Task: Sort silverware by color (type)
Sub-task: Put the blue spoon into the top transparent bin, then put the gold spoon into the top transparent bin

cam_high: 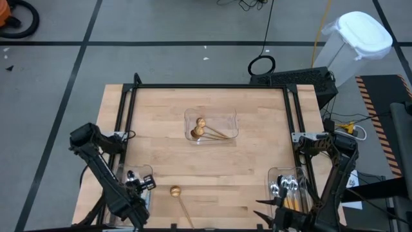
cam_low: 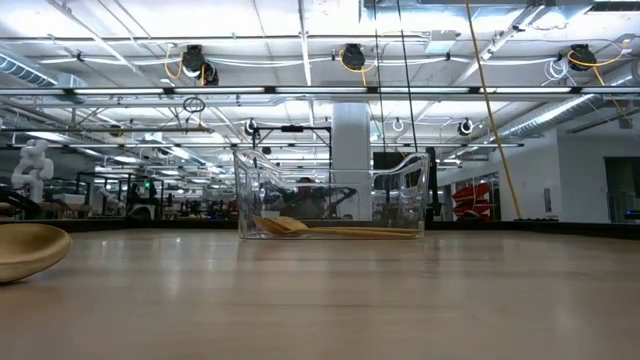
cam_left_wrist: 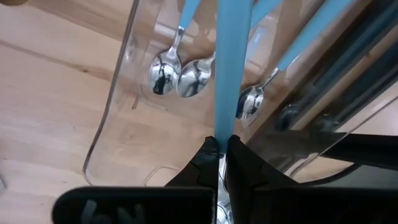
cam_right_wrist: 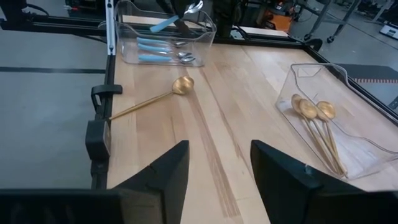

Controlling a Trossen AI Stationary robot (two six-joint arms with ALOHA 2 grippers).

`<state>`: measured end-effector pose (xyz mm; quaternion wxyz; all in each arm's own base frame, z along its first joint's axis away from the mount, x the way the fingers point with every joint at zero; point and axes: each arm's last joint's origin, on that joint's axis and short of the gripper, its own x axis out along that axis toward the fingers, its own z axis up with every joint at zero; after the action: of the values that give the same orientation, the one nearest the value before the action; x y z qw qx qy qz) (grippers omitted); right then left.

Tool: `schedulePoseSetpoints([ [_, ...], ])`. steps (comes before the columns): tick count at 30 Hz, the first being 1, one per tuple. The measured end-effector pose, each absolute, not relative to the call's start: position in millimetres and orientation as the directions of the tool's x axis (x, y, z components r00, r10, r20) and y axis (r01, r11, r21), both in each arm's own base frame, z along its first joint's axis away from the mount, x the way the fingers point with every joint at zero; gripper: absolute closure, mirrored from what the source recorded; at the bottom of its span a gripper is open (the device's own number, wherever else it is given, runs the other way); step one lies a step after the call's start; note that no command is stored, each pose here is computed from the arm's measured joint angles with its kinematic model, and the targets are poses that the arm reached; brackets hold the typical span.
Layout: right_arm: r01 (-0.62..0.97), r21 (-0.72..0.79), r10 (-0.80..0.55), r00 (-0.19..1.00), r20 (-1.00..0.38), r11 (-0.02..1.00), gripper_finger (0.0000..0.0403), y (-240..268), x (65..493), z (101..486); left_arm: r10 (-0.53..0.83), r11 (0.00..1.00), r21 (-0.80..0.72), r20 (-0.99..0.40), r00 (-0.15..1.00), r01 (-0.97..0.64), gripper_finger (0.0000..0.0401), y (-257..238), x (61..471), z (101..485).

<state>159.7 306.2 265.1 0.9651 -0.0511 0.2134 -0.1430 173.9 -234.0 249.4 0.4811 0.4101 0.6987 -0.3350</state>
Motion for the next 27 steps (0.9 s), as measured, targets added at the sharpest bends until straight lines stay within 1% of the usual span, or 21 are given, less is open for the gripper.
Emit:
schedulePoseSetpoints([
  [3,0.255,-0.157,-0.298,0.868,-0.397,0.954,0.0238,306.2,161.0,265.2,0.268,0.392,-0.088,-0.941,-0.206,0.915,0.0392,-235.1,168.8,245.3],
  [7,0.257,-0.157,-0.300,0.868,-0.397,0.953,0.0238,305.9,161.6,265.2,0.299,0.316,-0.122,-0.928,-0.221,0.941,0.0376,-234.4,162.2,237.6],
  [10,0.257,-0.157,-0.300,0.868,-0.397,0.953,0.0238,305.9,161.6,265.2,0.304,0.297,-0.125,-0.927,-0.218,0.947,0.0365,-235.6,159.2,234.0],
  [15,0.252,-0.172,-0.301,0.867,-0.397,0.952,0.0238,305.7,162.1,265.2,0.265,0.269,-0.114,-0.946,-0.187,0.956,0.0360,-241.4,158.9,230.9],
  [18,0.254,-0.170,-0.302,0.867,-0.397,0.952,0.0238,305.5,162.7,265.2,0.259,0.268,-0.110,-0.949,-0.182,0.957,0.0358,-242.5,158.6,230.6],
  [21,0.253,-0.166,-0.300,0.868,-0.396,0.953,0.0238,305.9,162.9,265.3,0.262,0.326,-0.084,-0.949,-0.176,0.941,0.0358,-242.7,158.4,230.6],
  [23,0.253,-0.164,-0.299,0.868,-0.396,0.953,0.0238,306.1,163.0,265.3,0.270,0.344,-0.053,-0.951,-0.152,0.937,0.0355,-243.5,158.3,230.4],
  [27,0.253,-0.162,-0.298,0.868,-0.396,0.954,0.0238,306.2,163.0,265.3,0.266,0.332,-0.021,-0.957,-0.114,0.943,0.0327,-245.4,159.6,229.7],
])
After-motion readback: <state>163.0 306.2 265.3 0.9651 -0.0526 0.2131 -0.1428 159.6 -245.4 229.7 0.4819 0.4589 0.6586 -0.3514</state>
